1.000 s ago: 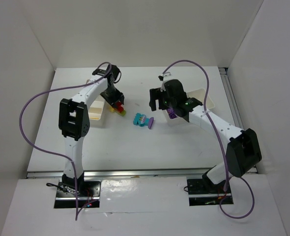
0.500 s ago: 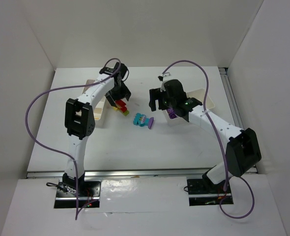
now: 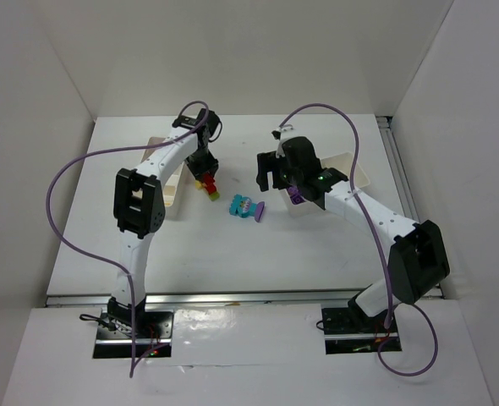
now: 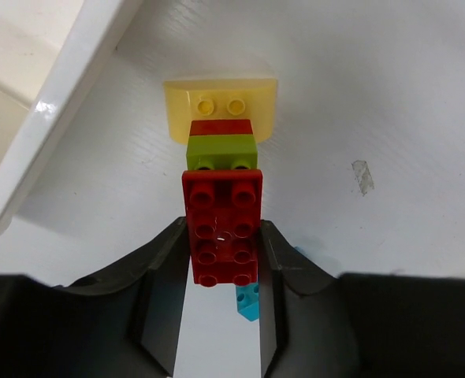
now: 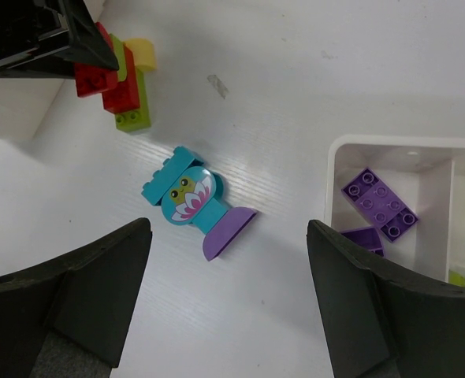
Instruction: Sort the legos into containers by color
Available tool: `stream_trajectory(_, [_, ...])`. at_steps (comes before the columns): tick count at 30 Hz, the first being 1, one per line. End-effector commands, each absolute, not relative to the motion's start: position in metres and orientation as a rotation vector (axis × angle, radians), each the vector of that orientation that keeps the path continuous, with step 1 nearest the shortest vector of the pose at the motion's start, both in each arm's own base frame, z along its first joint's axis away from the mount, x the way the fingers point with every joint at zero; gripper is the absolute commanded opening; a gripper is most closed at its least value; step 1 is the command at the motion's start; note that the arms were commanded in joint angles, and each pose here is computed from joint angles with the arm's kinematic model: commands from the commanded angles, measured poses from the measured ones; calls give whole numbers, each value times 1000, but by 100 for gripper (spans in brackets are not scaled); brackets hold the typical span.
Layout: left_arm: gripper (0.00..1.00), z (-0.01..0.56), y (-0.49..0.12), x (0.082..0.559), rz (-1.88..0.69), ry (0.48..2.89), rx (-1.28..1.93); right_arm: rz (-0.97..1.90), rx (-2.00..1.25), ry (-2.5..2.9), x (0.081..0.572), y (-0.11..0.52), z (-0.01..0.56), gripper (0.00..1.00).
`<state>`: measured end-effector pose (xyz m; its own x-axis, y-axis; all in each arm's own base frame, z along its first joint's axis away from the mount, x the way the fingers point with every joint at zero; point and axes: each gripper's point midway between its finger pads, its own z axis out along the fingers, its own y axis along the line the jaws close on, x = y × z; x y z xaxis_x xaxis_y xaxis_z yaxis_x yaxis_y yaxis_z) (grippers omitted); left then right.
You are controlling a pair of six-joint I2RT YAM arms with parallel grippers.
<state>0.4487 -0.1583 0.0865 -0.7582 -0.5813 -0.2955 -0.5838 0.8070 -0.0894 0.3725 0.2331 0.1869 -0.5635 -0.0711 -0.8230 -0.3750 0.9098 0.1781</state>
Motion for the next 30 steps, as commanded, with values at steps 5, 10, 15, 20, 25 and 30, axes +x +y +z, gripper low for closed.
stream_trajectory(5, [14, 96, -167, 453, -53, 2691, -850, 453, -319, 2130, 375, 238, 191, 87])
stream_trajectory(10, [0, 151, -202, 465, -435, 2652, -255, 610, -326, 2154, 380, 245, 200, 87])
stream_trajectory(15, [0, 204, -213, 457, -851, 2482, 66, 932, -324, 2097, 383, 251, 231, 87])
stream_trajectory(20, [0, 230, -219, 429, -1145, 2363, 232, 1128, -280, 2081, 387, 248, 245, 87])
stream_trajectory(25, [0, 245, -230, 410, -1408, 2251, 339, 1290, -283, 2067, 381, 245, 245, 87])
stream_trajectory(30, [0, 265, -236, 396, -1596, 2142, 378, 1428, -327, 2002, 369, 255, 253, 88])
